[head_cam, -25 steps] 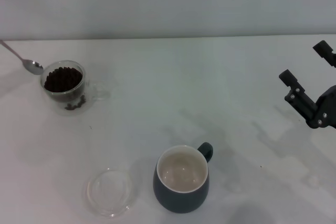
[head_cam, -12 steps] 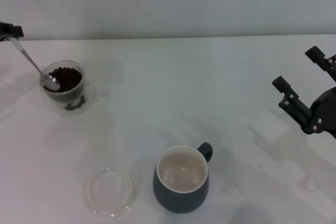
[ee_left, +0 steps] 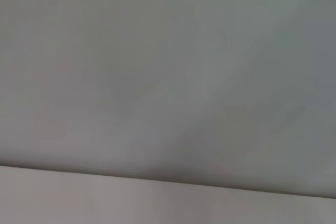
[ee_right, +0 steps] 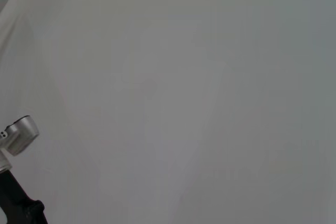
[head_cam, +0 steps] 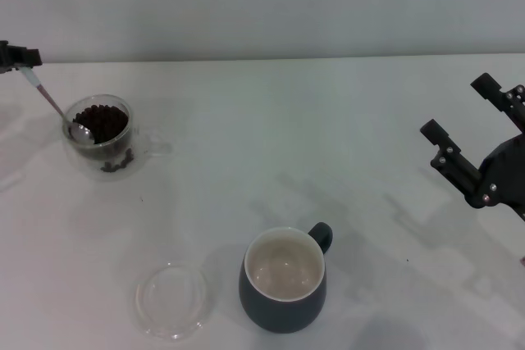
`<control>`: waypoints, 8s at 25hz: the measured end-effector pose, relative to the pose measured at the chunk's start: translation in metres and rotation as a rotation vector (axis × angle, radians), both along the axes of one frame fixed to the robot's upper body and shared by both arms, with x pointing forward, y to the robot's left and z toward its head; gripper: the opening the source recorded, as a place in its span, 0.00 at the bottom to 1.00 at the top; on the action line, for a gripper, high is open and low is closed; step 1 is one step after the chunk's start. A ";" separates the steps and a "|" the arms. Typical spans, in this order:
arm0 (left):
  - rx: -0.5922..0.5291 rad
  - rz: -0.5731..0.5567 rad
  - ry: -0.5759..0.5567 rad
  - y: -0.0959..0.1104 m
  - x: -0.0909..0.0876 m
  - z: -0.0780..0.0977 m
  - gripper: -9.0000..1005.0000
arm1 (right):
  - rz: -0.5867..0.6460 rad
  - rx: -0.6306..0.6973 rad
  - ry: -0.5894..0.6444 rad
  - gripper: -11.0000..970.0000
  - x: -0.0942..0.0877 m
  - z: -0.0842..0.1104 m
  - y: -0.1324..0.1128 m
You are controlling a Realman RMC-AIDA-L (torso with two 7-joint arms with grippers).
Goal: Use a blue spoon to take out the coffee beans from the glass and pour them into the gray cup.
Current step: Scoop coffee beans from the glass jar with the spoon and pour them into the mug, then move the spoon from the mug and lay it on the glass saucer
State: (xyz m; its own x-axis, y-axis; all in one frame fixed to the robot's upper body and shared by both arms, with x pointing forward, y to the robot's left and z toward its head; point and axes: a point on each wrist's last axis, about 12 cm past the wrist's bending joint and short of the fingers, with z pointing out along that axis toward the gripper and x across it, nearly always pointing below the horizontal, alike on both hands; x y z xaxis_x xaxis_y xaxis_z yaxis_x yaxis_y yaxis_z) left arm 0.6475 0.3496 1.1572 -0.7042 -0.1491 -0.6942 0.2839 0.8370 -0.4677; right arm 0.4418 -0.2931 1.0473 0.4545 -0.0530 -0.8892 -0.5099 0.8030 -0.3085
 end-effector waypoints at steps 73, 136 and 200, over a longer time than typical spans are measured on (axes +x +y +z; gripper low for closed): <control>-0.653 0.514 0.020 0.044 -0.077 -0.082 0.14 | -0.111 -0.078 0.060 0.76 0.045 0.001 0.001; -0.633 -0.181 0.079 -0.076 -0.071 -0.062 0.14 | -0.499 0.040 0.080 0.76 0.093 0.020 -0.045; -0.117 -0.638 0.102 -0.166 -0.027 0.012 0.14 | -0.537 0.037 0.139 0.76 0.077 0.005 -0.054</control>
